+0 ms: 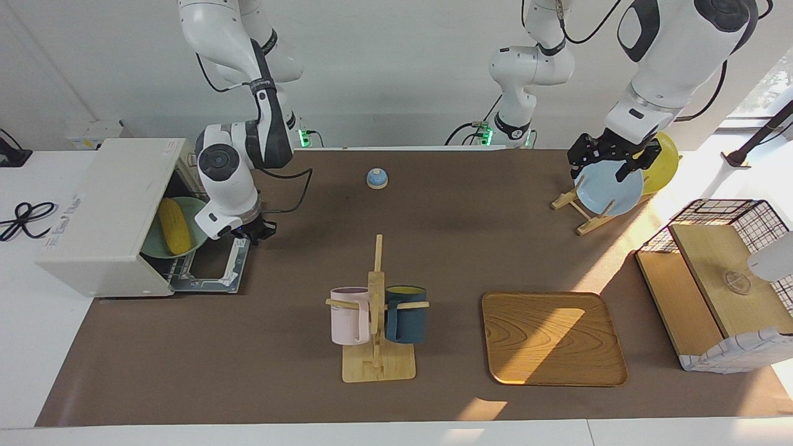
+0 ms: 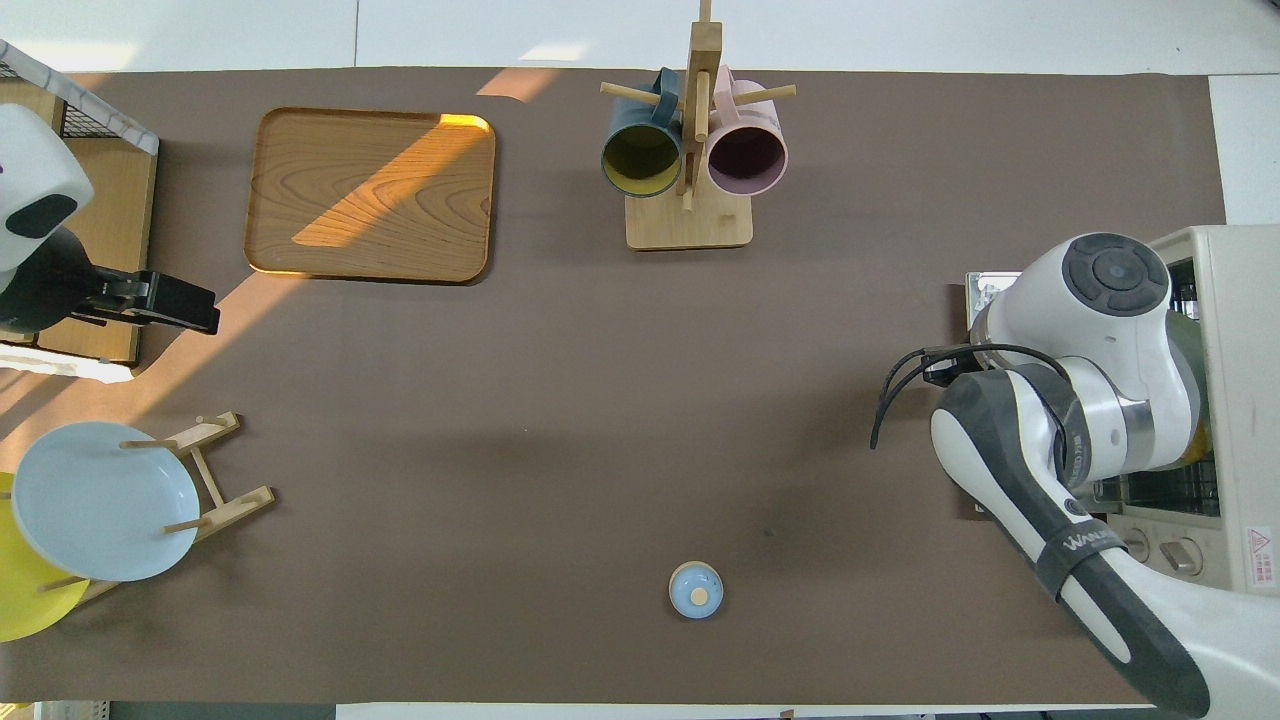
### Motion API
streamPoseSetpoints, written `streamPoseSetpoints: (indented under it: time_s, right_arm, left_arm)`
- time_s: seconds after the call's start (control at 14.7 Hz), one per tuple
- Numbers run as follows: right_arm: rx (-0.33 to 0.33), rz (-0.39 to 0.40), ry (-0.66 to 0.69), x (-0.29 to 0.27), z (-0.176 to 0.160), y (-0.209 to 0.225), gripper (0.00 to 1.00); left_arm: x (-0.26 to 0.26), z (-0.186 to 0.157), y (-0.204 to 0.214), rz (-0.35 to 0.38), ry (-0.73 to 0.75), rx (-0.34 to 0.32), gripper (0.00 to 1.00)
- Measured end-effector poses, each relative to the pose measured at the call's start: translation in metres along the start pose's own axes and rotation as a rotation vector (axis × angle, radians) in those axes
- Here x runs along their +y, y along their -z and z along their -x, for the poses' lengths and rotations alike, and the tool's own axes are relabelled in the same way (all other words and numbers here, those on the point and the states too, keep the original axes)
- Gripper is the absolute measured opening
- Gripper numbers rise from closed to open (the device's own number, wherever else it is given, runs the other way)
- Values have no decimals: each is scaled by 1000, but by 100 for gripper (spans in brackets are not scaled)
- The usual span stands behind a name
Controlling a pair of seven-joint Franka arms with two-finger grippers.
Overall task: Put corn in oven
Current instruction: 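Push the oven door shut with the right gripper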
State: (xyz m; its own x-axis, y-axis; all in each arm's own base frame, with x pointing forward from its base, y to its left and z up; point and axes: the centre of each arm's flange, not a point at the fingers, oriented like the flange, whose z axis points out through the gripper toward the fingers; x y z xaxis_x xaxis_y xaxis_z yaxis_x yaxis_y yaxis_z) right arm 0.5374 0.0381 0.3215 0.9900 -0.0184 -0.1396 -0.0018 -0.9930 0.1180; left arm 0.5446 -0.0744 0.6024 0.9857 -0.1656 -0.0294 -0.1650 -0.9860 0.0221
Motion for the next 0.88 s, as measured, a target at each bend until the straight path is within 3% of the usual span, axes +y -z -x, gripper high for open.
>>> streamPoseSetpoints:
  time_s: [0.61,0.88]
  right_arm:
    - [18,-17,-23,11,6,-23,1]
    - [-2,30,22,5,5,-14,1]
  left_arm:
    - [0,0,0,0,0,0,100]
    - [0,0,0,0,0,0,100]
